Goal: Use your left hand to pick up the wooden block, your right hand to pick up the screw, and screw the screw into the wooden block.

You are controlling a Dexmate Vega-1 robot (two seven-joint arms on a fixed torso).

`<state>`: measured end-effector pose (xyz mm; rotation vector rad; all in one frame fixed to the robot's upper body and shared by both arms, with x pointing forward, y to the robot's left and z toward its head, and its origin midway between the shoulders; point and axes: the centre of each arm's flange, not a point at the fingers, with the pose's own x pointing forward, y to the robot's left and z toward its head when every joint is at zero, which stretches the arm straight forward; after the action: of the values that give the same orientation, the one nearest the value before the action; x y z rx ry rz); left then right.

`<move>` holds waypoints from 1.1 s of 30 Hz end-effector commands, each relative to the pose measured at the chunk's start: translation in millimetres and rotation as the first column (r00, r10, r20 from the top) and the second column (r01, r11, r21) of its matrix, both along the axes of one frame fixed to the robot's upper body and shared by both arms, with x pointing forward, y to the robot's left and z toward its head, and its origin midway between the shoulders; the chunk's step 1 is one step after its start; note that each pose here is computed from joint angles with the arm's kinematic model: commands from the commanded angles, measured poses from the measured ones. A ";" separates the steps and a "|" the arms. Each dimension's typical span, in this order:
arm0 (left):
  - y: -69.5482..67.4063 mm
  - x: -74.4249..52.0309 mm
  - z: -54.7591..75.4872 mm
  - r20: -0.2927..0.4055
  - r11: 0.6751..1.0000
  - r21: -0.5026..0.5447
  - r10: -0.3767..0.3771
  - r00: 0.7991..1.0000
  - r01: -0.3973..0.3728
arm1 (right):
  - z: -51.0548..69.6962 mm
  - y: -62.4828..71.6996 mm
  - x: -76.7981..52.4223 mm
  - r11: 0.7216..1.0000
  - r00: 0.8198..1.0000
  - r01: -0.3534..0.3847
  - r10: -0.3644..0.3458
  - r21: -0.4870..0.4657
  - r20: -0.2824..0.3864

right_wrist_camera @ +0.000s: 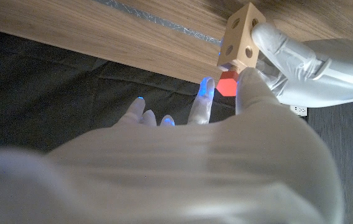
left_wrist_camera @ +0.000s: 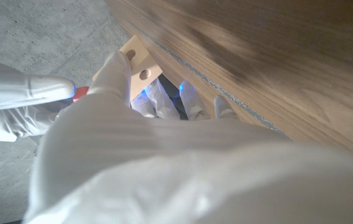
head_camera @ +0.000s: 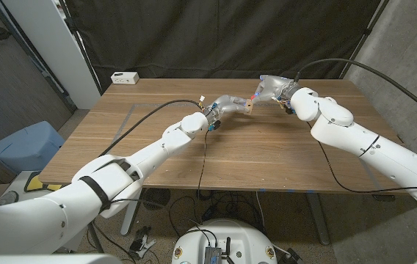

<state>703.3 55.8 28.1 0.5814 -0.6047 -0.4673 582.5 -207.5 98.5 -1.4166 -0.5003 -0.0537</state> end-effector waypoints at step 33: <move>-3.2 -1.5 -3.1 0.001 1.000 0.009 -0.010 1.000 0.010 | 6.5 5.7 4.9 1.000 1.000 -0.013 0.013 -0.016 -0.005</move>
<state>702.2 54.0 24.5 0.5867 -0.6028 -0.4769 585.9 -204.9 103.6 -1.4256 -0.5007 -0.0442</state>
